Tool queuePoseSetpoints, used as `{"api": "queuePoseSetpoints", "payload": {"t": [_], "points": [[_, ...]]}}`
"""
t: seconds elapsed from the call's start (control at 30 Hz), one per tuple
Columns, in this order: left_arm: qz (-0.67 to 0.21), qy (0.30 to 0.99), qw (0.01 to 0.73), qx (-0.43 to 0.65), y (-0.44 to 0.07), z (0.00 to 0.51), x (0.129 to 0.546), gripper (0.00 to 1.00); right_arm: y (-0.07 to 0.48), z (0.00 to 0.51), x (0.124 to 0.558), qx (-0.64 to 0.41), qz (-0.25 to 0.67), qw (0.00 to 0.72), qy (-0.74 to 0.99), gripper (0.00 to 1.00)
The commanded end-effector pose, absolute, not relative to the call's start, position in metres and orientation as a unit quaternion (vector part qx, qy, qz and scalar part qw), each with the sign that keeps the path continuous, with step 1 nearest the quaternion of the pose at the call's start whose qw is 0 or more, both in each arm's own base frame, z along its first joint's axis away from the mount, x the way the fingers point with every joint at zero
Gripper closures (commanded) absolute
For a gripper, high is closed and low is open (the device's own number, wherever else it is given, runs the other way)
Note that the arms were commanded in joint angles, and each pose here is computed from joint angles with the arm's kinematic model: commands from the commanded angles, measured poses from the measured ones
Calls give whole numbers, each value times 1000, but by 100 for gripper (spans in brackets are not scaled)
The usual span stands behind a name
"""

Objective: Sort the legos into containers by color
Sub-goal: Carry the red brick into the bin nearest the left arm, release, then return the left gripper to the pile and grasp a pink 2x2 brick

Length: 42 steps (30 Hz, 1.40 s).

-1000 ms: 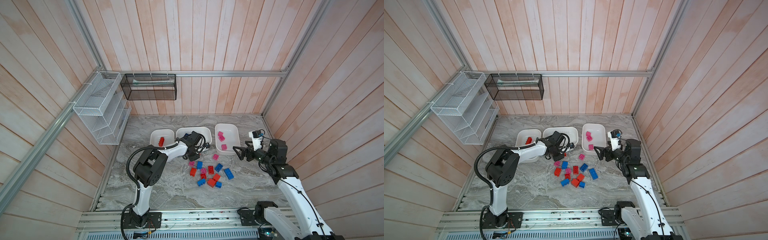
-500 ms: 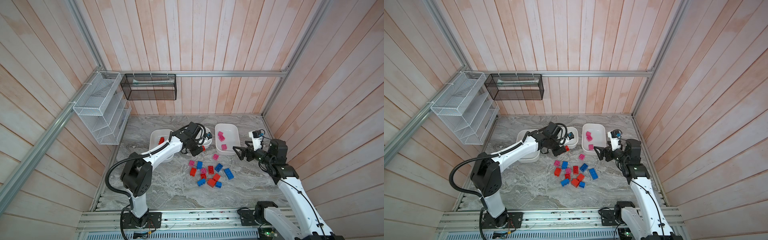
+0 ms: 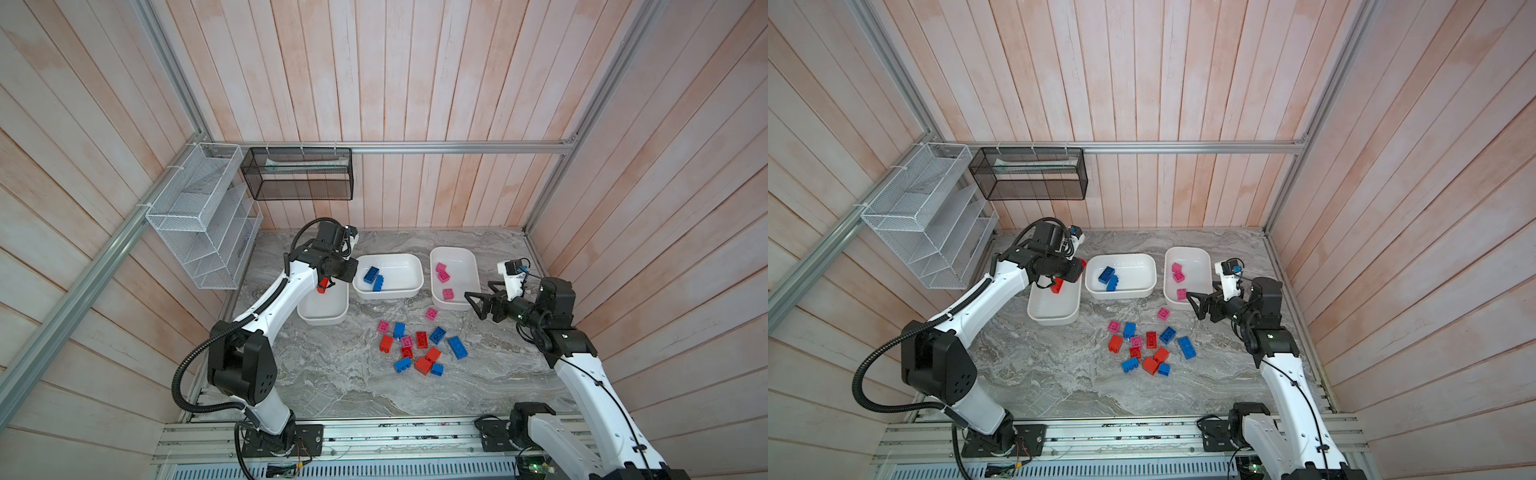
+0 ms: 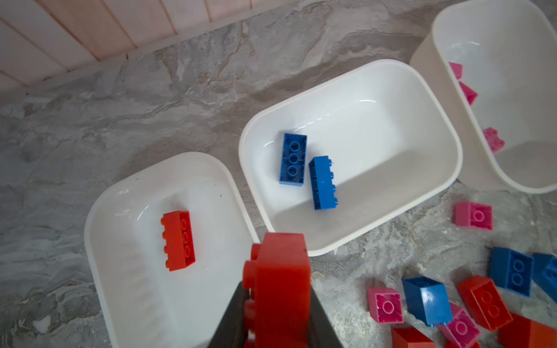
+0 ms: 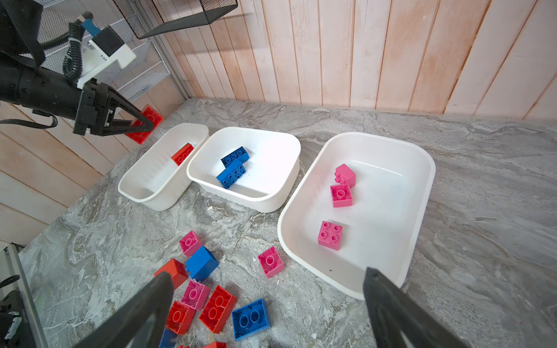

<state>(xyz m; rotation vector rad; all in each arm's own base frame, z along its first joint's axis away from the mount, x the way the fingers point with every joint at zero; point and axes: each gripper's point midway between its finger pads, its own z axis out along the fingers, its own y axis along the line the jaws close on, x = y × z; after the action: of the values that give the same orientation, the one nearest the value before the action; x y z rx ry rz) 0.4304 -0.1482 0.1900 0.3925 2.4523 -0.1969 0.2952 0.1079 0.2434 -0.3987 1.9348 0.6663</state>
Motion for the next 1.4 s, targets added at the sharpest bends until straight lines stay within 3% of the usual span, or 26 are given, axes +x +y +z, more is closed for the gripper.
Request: {"api": "queuePoseSetpoints", "payload": {"t": [0.0,0.5,0.67,0.73,0.83,1.07,1.37], "points": [[-67,946,310,64,-135,161,452,81,110,249,295,-168,283,507,796,2],[68,964,257,16,-89,78,479,80,107,244,294,-167,274,502,803,2],[61,967,245,23,-91,63,480,74,108,242,295,-167,276,498,805,2],[57,968,245,24,-93,63,478,67,108,243,294,-167,274,499,805,2],[14,968,250,22,-104,78,469,55,108,243,293,-167,277,499,804,2],[-40,960,272,47,-124,132,439,43,109,244,293,-168,280,499,803,2],[-112,959,231,121,-196,142,360,40,108,244,293,-166,277,500,804,2]]}}
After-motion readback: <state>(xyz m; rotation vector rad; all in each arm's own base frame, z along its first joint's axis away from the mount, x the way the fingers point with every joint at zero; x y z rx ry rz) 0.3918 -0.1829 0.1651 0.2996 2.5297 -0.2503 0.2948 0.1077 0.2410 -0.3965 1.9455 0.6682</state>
